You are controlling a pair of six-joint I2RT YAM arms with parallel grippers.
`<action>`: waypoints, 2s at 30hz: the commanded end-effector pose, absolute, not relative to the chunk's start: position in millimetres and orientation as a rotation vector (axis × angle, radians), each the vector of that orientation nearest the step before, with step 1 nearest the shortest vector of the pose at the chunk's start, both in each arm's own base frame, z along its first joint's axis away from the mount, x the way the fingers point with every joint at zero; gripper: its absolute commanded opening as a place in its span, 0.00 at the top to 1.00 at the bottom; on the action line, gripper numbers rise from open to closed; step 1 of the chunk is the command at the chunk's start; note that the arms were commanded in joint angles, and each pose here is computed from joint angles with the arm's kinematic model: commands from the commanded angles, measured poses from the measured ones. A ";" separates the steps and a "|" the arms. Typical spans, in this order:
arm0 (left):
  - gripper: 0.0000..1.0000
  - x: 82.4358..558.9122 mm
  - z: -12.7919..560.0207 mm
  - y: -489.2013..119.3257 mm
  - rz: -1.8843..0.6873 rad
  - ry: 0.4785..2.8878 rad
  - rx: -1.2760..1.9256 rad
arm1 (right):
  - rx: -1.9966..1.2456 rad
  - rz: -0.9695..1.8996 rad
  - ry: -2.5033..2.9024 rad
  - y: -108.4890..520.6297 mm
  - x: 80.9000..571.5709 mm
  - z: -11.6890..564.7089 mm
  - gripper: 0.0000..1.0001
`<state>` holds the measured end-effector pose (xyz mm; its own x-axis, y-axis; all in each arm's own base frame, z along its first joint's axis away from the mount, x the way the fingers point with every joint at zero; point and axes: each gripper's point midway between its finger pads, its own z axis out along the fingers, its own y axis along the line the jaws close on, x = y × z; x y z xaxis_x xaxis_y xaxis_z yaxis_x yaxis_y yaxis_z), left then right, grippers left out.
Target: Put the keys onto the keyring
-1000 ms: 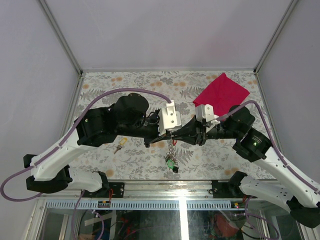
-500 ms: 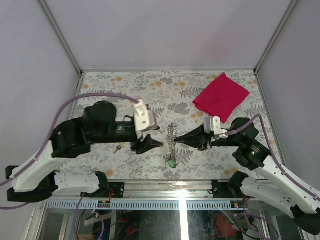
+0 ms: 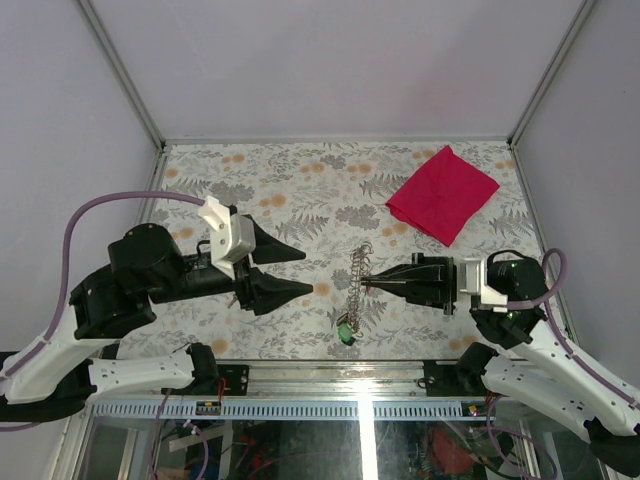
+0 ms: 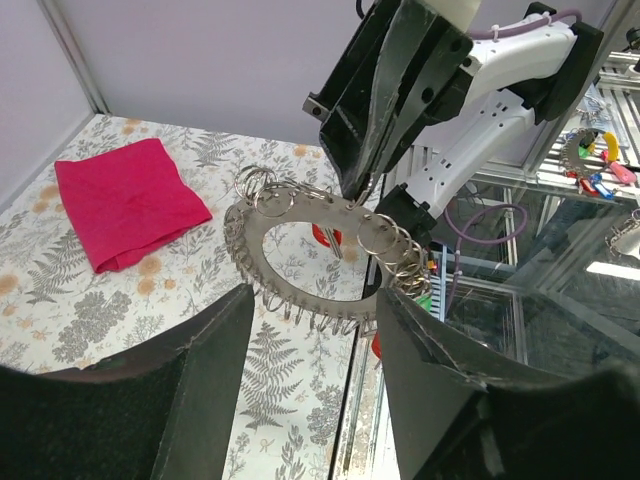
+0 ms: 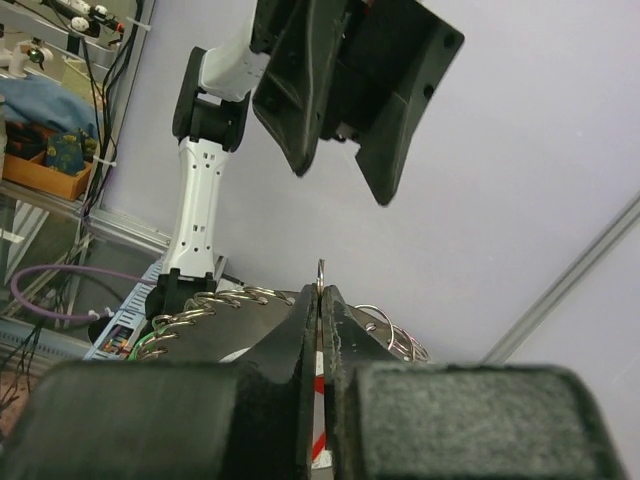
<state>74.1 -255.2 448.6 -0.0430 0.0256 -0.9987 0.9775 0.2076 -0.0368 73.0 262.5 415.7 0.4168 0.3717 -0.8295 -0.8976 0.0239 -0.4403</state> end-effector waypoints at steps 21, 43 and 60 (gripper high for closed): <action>0.55 66.3 481.3 -277.3 -1.188 1.163 1.022 | -1.278 0.575 0.148 239.7 59.8 457.8 1.00; 0.75 81.4 511.0 -287.5 -1.167 1.038 0.912 | -0.797 1.229 0.516 239.4 75.2 495.7 0.99; 0.75 83.1 498.7 -313.1 -1.185 1.053 0.988 | -0.814 1.260 0.517 247.6 77.6 496.2 0.99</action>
<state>88.4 -314.3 473.6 0.0159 -0.1473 -0.9890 0.9906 0.1369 -0.0044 90.3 261.3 465.7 0.1934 0.5509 -0.8119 -0.9804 0.0761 -0.1819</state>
